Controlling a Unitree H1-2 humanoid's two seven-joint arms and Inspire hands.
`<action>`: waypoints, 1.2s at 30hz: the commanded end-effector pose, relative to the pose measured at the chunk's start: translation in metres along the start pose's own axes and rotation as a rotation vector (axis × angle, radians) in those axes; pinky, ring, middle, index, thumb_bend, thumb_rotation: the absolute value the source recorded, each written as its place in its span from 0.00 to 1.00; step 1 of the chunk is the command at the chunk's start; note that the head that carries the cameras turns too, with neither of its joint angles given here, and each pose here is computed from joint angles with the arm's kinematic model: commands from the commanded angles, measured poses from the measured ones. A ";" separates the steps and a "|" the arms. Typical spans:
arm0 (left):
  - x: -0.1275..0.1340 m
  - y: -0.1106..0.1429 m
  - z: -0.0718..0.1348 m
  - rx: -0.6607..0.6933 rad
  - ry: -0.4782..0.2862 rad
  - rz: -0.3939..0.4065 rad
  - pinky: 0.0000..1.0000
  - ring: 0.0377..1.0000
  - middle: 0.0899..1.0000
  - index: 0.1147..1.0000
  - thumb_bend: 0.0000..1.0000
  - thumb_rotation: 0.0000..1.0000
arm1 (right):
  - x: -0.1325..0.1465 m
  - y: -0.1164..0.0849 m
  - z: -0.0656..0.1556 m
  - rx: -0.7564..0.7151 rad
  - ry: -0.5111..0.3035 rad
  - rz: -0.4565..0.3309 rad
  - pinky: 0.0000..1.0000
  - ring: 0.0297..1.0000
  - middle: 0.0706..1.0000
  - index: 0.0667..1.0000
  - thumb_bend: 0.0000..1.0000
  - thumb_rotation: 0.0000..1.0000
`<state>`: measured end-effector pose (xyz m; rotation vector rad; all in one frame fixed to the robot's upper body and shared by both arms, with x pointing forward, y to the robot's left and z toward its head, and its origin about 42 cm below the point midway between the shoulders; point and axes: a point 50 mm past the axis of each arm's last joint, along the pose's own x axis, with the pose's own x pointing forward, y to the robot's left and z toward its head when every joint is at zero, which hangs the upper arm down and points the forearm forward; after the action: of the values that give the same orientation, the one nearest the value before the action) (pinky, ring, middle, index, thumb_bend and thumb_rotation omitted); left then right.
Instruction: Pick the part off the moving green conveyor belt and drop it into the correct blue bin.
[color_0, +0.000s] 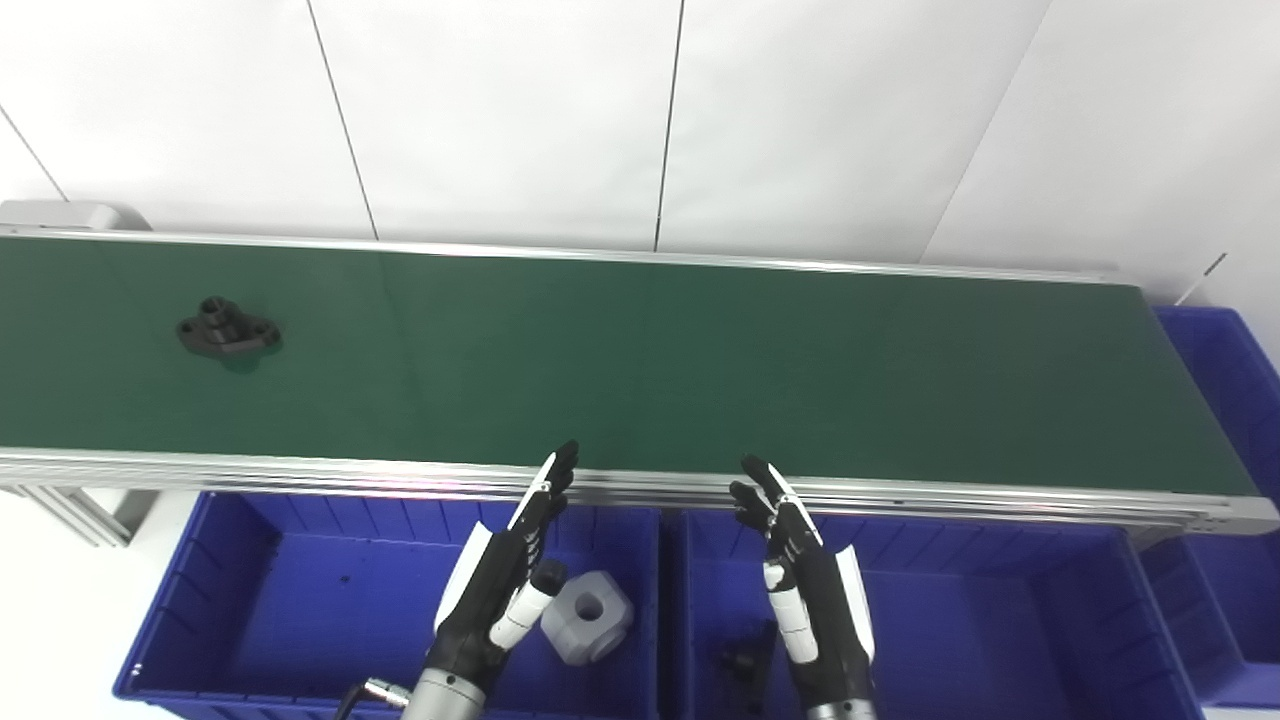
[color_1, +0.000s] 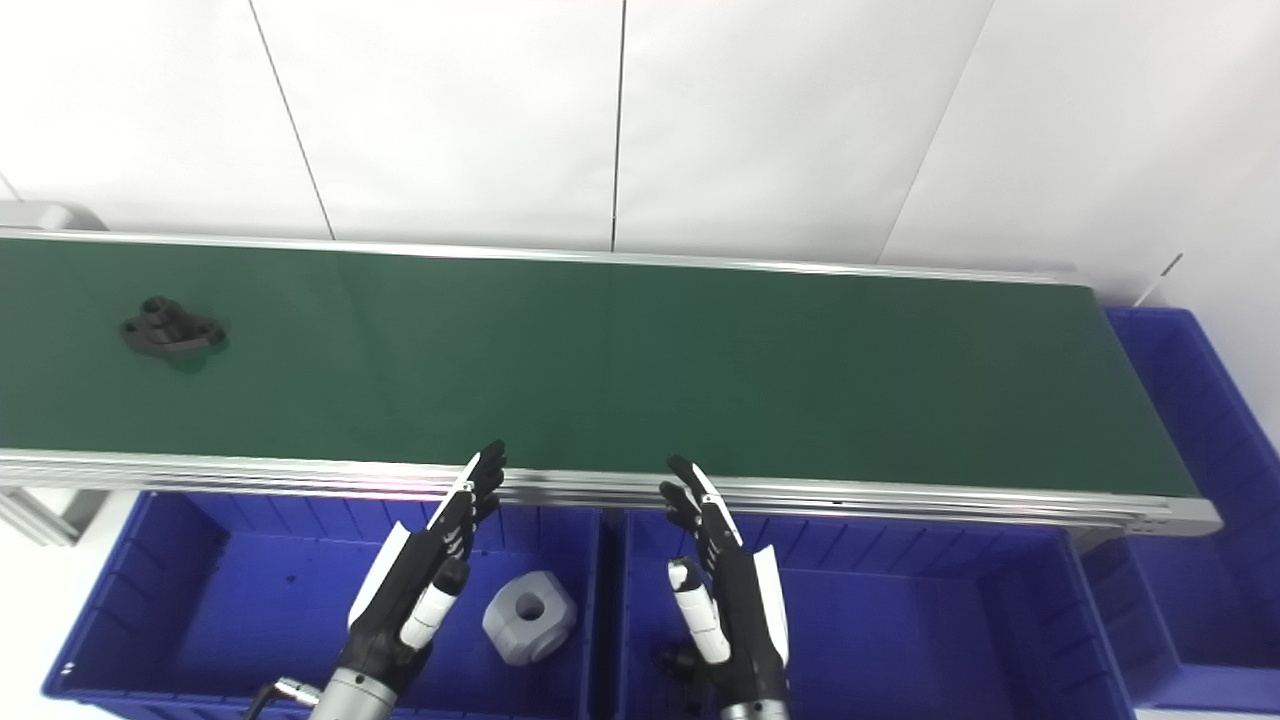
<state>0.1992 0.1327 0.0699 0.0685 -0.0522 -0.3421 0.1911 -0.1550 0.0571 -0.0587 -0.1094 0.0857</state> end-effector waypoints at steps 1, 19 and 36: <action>0.006 -0.004 0.008 -0.018 -0.059 0.015 0.98 1.00 1.00 0.98 0.86 0.99 | 0.005 0.000 0.008 0.006 -0.052 -0.003 0.85 0.87 0.91 0.88 0.79 1.00; 0.000 -0.011 0.003 -0.031 -0.040 0.005 1.00 1.00 1.00 0.97 0.87 0.99 | 0.004 -0.001 0.003 0.020 -0.039 0.021 0.84 0.87 0.92 0.89 0.79 1.00; 0.000 -0.022 -0.019 -0.039 -0.017 -0.002 1.00 1.00 1.00 0.95 0.92 0.95 | -0.002 -0.010 -0.019 0.000 -0.010 0.040 0.85 0.87 0.91 0.89 0.78 1.00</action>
<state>0.1871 0.1192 0.0402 0.0390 0.0130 -0.3490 0.1843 -0.1660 0.0277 -0.0697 -0.0272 0.1250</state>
